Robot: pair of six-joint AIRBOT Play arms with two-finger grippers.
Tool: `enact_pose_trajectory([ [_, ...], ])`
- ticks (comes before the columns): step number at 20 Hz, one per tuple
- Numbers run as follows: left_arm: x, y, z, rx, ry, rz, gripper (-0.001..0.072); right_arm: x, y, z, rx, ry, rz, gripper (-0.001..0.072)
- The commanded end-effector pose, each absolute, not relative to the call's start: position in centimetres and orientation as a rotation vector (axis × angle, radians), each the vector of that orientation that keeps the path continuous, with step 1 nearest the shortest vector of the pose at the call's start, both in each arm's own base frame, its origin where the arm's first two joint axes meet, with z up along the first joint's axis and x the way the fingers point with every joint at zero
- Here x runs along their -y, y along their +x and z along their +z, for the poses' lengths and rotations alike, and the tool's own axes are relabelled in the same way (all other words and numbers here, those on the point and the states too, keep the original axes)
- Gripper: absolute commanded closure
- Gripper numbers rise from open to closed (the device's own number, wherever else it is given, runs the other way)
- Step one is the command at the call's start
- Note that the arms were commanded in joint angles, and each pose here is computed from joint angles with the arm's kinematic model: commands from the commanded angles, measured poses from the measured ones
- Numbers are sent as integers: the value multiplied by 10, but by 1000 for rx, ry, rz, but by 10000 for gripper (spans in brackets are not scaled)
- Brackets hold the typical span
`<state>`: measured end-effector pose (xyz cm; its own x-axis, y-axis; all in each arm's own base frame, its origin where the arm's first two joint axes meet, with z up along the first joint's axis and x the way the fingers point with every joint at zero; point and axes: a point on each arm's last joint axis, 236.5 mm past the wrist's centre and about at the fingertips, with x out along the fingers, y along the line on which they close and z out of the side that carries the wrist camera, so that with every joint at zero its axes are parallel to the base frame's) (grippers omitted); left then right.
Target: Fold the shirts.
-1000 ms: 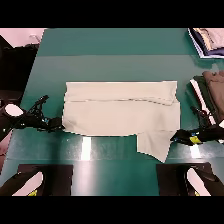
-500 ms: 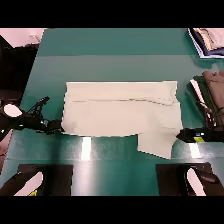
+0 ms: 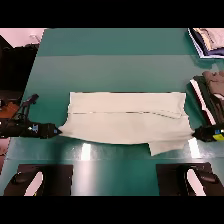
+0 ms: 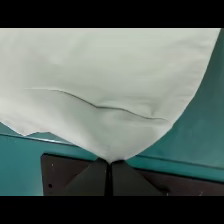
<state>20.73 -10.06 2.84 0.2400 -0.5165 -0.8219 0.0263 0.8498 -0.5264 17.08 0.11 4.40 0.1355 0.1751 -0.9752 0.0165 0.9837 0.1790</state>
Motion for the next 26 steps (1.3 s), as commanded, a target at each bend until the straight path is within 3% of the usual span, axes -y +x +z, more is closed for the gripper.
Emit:
enact_pose_trajectory([
  [1, 92, 250, 53, -1093, -461, -337, 685, -4, 211, 51, -1400, 125, 154, 697],
  [9, 73, 336, 18, -1182, -497, -283, 684, -5, 284, 37, -1475, 106, 202, 697],
  [20, 62, 440, 3, -1051, -579, -254, 681, 5, 369, 6, -1415, 174, 153, 693],
  [21, 60, 451, 4, -1026, -593, -239, 545, -1, 384, 6, -1371, 213, 162, 690],
  [22, 58, 461, 4, -1012, -629, -217, 354, -9, 401, 8, -1313, 264, 178, 687],
  [23, 56, 469, 3, -1006, -650, -202, 321, -13, 414, 11, -1269, 312, 188, 592],
  [24, 56, 473, 3, -1007, -662, -200, 321, -18, 425, 14, -1233, 359, 199, 353],
  [25, 57, 473, 3, -1013, -661, -206, 321, -21, 430, 15, -1225, 384, 208, 240],
  [26, 59, 471, 5, -1023, -660, -217, 321, -19, 427, 16, -1239, 400, 214, 240],
])
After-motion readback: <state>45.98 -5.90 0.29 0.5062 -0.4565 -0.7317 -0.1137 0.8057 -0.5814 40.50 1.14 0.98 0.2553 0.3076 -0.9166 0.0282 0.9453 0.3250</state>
